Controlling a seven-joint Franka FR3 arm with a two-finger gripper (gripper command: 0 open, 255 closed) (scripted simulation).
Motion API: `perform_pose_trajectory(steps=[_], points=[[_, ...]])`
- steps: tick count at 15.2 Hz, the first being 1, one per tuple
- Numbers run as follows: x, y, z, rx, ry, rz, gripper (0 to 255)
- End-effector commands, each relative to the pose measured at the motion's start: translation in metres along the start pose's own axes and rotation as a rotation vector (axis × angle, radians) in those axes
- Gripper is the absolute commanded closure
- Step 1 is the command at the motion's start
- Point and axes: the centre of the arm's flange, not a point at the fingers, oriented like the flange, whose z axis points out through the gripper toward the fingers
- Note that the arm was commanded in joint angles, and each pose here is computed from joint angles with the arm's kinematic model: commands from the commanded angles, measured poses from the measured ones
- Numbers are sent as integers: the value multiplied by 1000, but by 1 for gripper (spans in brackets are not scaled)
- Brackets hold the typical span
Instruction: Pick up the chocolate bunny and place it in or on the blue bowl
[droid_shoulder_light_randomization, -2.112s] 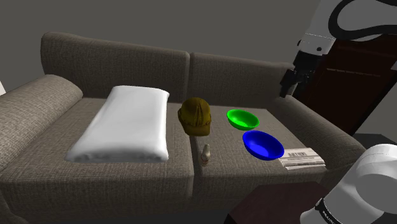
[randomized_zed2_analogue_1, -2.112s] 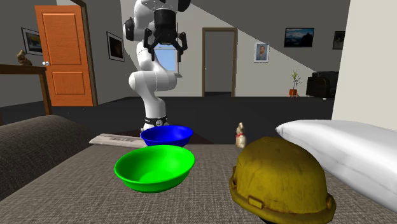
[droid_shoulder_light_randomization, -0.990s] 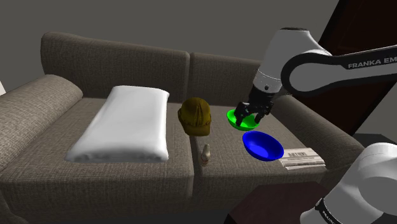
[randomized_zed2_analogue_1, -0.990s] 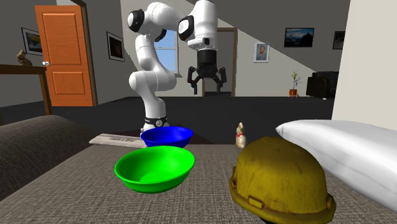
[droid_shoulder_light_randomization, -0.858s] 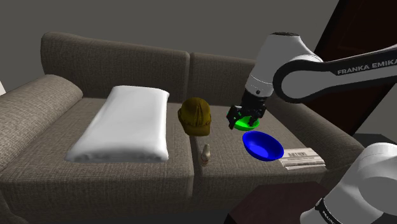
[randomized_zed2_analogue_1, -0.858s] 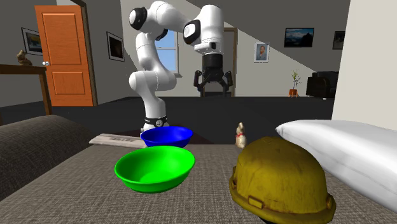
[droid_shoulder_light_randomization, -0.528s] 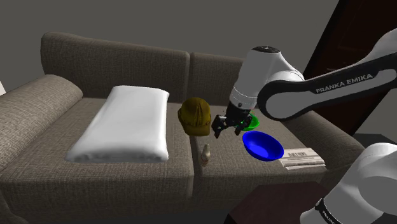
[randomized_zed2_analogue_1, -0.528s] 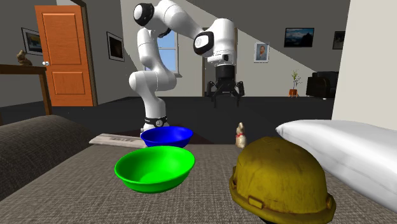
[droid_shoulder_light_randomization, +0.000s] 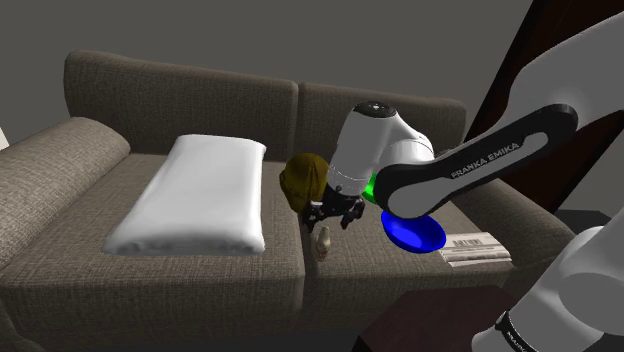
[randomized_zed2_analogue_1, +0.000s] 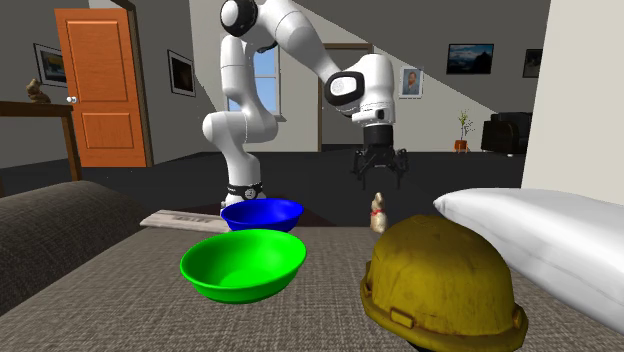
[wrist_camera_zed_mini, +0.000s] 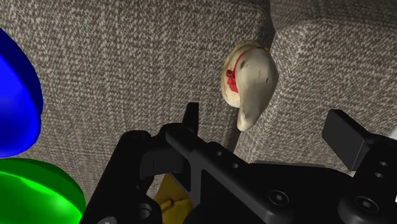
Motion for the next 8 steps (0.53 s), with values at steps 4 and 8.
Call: perform_pose_trajectory(steps=[4, 8], points=[[0, -1, 27, 1, 1, 2, 0], [0, -1, 35, 1, 1, 2, 0]])
